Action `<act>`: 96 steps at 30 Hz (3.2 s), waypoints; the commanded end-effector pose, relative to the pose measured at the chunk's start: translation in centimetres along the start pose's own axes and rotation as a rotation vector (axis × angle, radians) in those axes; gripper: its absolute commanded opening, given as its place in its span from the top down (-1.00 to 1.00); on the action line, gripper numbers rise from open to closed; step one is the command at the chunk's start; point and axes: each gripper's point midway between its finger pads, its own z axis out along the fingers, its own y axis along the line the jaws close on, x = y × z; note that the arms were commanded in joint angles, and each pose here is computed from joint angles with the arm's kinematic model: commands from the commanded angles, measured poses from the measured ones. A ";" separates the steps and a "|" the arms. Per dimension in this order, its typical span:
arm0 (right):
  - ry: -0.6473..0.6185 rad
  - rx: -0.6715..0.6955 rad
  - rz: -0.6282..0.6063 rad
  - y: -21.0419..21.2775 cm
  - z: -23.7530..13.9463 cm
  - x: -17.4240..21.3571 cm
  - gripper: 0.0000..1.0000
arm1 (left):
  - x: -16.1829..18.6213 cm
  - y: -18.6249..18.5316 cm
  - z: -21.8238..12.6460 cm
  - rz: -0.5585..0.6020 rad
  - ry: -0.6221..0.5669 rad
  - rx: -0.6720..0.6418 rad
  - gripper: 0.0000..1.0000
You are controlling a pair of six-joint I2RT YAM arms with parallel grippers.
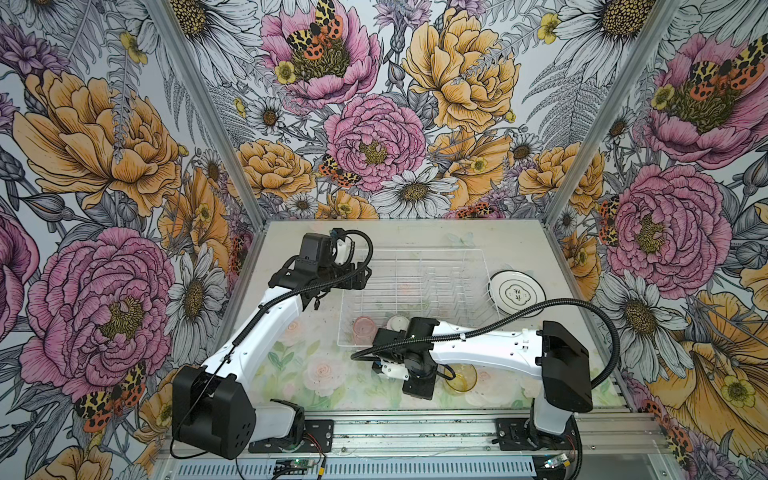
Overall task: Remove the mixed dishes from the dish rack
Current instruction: 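Lower the clear glass onto the table beside the yellow glass with the right gripper, then open the right gripper and raise it while the left gripper reaches the pink glass, then close the left gripper on the pink faceted glass in the rack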
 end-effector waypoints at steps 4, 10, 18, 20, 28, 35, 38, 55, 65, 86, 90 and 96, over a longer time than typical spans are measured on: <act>0.007 0.012 -0.007 -0.5 0.4 -0.1 1.00 | -1.1 0.3 -0.5 0.013 -0.022 -0.008 -0.89; 0.015 0.014 -0.007 -0.6 0.8 -0.2 1.00 | -1.2 0.2 -0.6 0.013 -0.023 -0.005 -0.89; 0.013 0.034 0.010 -1.0 1.4 -0.2 1.00 | -1.0 0.2 -0.7 0.015 -0.019 -0.007 -0.89; 0.012 0.038 0.013 -1.1 1.6 -0.1 1.00 | -1.0 0.2 -0.8 0.014 -0.019 -0.008 -0.89; 0.005 0.044 0.020 -1.2 1.7 -0.2 0.84 | -1.1 0.1 -1.3 0.016 -0.024 -0.012 -0.90; -0.010 0.066 0.024 -1.6 1.4 -0.1 0.44 | -0.8 0.2 -1.4 0.015 -0.013 -0.018 -0.90; -0.027 0.078 0.025 -1.7 0.9 -0.1 0.29 | -0.1 0.3 -1.2 0.014 0.004 -0.027 -0.90; -0.500 0.102 0.119 -3.5 -12.0 -0.6 0.03 | 3.5 -0.4 -1.8 0.051 0.107 -0.110 -0.98; -0.875 0.189 0.278 -7.7 -20.1 2.1 -0.24 | 9.2 -2.3 -2.3 0.120 0.312 -0.199 -0.98; -0.971 0.193 0.310 -9.2 -20.3 2.9 -0.27 | 15.5 -2.7 1.1 0.115 0.545 -0.265 -0.98; -0.976 0.191 0.318 -9.4 -20.1 3.1 -0.28 | 15.8 -2.3 1.3 0.120 0.571 -0.287 -0.98; -0.971 0.188 0.327 -9.8 -19.6 3.2 -0.28 | 16.5 -2.1 1.8 0.132 0.608 -0.304 -0.97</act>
